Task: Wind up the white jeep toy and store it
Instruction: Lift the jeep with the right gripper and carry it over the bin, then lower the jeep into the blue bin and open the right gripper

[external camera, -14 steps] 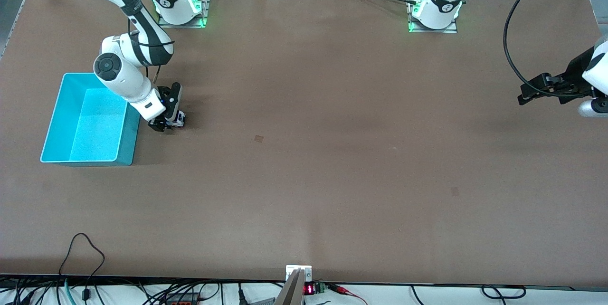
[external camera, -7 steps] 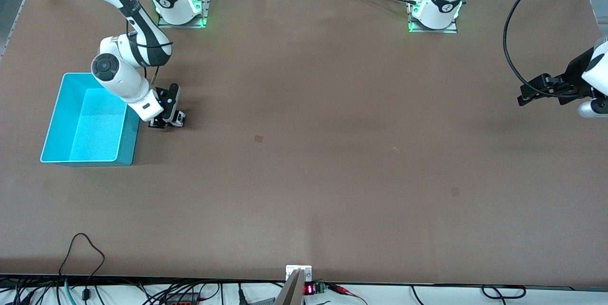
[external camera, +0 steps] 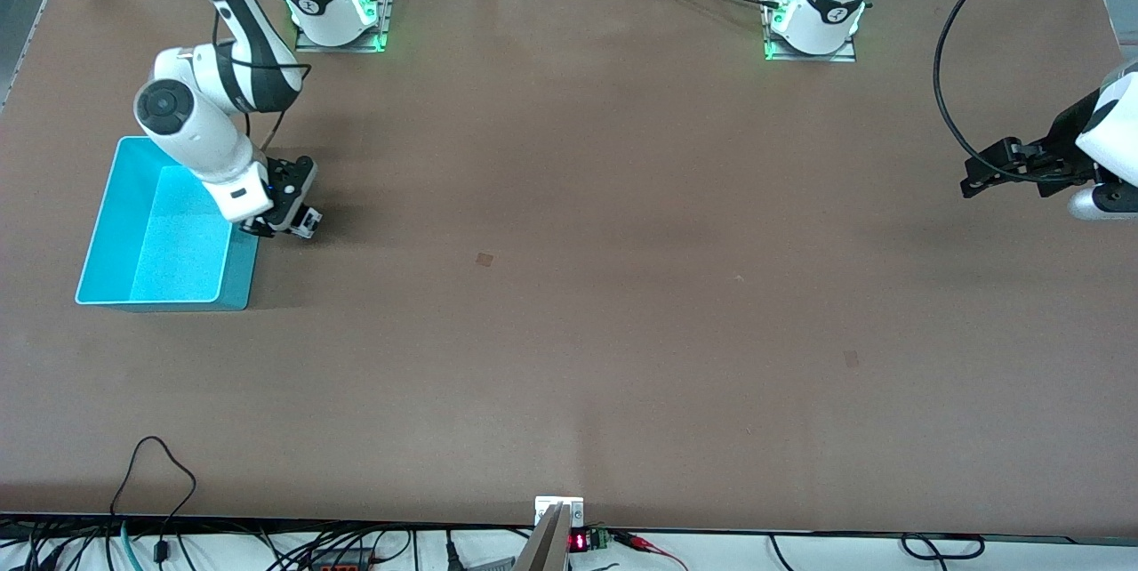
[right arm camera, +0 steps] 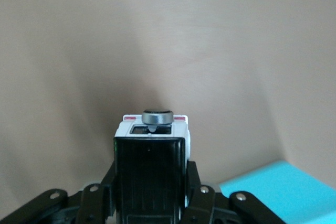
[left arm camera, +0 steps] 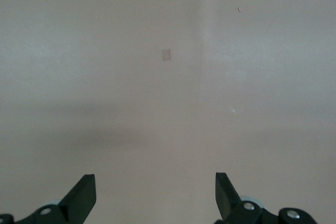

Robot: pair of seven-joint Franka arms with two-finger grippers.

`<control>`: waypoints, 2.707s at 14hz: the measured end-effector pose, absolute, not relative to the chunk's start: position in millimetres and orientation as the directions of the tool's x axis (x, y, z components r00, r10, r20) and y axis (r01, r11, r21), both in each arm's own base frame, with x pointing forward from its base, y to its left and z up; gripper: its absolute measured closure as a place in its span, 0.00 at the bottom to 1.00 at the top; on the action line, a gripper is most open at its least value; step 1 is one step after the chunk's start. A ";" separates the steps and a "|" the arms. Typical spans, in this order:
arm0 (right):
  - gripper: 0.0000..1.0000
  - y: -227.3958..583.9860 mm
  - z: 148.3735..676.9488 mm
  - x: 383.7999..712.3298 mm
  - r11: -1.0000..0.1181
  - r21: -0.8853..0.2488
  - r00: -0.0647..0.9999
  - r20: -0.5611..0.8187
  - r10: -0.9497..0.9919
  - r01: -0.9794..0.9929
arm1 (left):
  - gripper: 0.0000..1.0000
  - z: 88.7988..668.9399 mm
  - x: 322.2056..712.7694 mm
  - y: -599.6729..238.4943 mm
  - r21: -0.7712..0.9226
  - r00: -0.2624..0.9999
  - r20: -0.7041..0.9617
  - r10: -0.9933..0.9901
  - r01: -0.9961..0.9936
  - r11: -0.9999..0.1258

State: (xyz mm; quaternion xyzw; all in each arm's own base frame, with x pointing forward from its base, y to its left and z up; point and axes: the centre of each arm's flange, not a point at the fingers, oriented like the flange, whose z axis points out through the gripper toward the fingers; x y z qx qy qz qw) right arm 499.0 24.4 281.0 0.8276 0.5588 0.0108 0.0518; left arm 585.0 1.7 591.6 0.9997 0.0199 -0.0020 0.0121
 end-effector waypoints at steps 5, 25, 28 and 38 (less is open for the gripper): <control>0.48 2.7 341.5 515.2 -0.579 0.188 0.590 -0.004 0.807 0.793 | 0.00 592.8 584.4 -0.4 0.022 0.999 -0.002 0.037 0.037 -0.999; 0.48 -153.9 271.8 502.5 -0.994 0.096 0.995 -0.078 -0.060 -0.052 | 0.00 591.9 583.4 -5.9 0.022 1.000 -0.012 0.027 0.027 -0.999; 0.48 -154.0 246.9 503.9 -0.995 0.082 0.995 -0.083 -0.057 -0.050 | 0.00 591.8 583.3 -12.6 0.022 1.000 -0.012 0.015 0.016 -1.000; 0.48 -169.3 212.6 498.7 -0.998 0.056 0.995 -0.095 -0.017 -0.012 | 0.00 591.6 583.2 -11.5 0.022 1.000 -0.013 0.017 0.018 -1.000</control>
